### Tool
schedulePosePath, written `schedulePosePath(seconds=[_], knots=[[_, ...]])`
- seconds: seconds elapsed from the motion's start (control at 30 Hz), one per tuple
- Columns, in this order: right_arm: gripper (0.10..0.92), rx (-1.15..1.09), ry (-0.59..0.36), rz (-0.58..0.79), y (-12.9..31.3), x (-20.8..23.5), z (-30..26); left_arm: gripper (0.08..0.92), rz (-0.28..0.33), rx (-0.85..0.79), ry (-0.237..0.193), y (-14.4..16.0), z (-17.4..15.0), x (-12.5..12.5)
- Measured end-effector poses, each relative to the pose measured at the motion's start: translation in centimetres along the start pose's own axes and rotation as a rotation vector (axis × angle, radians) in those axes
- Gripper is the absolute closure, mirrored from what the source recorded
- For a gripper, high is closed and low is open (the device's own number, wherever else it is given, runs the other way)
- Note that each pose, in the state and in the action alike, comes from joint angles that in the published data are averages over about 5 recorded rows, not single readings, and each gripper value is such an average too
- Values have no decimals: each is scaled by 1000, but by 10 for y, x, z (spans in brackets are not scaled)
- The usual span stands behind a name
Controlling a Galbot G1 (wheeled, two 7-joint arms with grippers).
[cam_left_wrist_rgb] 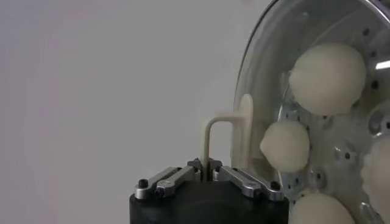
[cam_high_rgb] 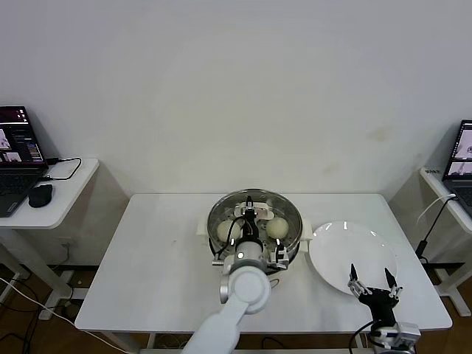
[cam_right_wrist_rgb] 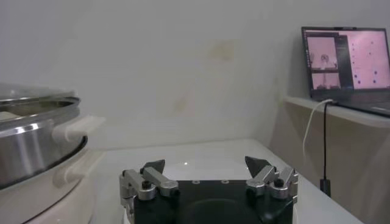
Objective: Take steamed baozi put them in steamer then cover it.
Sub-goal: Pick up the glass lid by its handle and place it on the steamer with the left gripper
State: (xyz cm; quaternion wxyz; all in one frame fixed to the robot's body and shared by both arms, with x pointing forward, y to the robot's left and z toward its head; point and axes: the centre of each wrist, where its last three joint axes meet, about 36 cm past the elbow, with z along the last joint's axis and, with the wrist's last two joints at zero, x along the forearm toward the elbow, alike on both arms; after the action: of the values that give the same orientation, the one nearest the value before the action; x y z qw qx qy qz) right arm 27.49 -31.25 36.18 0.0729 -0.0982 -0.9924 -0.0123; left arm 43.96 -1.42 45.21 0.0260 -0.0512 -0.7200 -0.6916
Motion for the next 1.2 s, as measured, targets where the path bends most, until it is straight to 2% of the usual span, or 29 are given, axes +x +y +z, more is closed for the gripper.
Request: schedulePosePath(seconds=[1.2], knots=[[200,0,-3,2,-2,0,4,861,-11,13,-20,-16,-3,0]])
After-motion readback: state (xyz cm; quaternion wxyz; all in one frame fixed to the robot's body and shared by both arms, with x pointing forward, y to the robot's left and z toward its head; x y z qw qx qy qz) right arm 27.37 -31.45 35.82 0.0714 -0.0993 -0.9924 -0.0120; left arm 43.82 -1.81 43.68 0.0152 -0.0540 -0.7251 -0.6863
